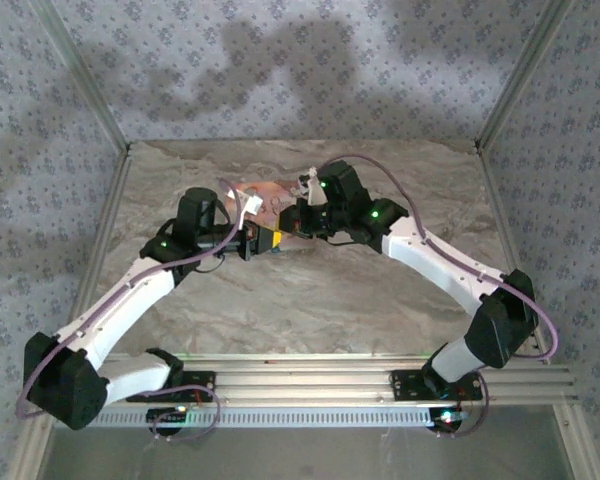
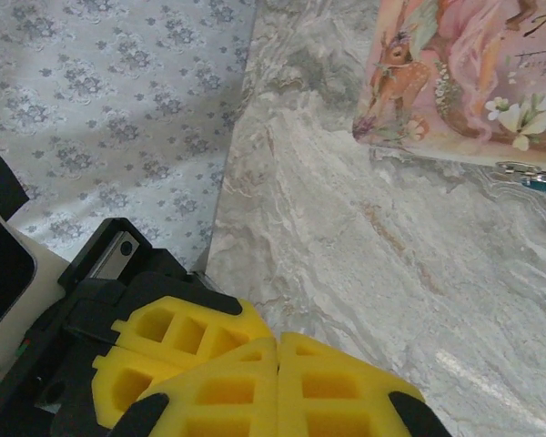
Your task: Unlock the padlock with the key
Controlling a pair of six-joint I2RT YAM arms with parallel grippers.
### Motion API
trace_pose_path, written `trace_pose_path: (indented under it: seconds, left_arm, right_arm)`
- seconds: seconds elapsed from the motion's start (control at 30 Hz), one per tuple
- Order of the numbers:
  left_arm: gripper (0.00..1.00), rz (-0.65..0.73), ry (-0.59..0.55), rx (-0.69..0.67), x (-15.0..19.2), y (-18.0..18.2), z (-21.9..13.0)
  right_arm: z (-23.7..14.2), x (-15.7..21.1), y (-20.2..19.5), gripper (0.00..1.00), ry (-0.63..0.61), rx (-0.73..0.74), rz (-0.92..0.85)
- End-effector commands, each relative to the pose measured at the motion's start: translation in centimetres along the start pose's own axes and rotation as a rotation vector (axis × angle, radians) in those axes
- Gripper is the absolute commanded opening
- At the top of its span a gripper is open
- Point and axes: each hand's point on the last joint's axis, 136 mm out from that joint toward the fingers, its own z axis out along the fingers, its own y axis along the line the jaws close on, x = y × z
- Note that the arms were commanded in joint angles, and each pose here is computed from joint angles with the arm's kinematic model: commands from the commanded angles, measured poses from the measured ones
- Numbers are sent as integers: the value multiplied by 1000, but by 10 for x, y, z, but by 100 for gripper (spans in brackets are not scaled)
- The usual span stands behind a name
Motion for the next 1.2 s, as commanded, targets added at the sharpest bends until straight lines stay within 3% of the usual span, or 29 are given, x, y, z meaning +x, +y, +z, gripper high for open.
trace_pose_path:
  seconds: [0.0, 0.1, 0.23, 0.47, 0.6, 0.8, 1.17]
  left_arm:
    - [32, 31, -73, -15, -11, -4, -12]
    - [46, -96, -134, 42, -16, 5, -19]
    - [46, -140, -235, 156, -26, 6, -29]
    - [40, -11, -283, 194, -30, -13, -30]
    - [38, 36, -257, 178, -27, -18, -18]
    - [34, 35, -200, 180, -19, -17, 0]
    - [23, 48, -217, 146, -20, -11, 1]
  right_arm:
    - [-9, -8, 2, 0, -20, -5, -11]
    - [-16, -17, 1, 0, -40, -24, -13]
    - [-25, -25, 9, 0, -49, -66, -25]
    - [-28, -28, 9, 0, -66, -89, -4]
    - [-26, -28, 8, 0, -68, -97, 14]
    - [-27, -28, 10, 0, -71, -107, 23]
    - [-28, -25, 7, 0, -70, -106, 33]
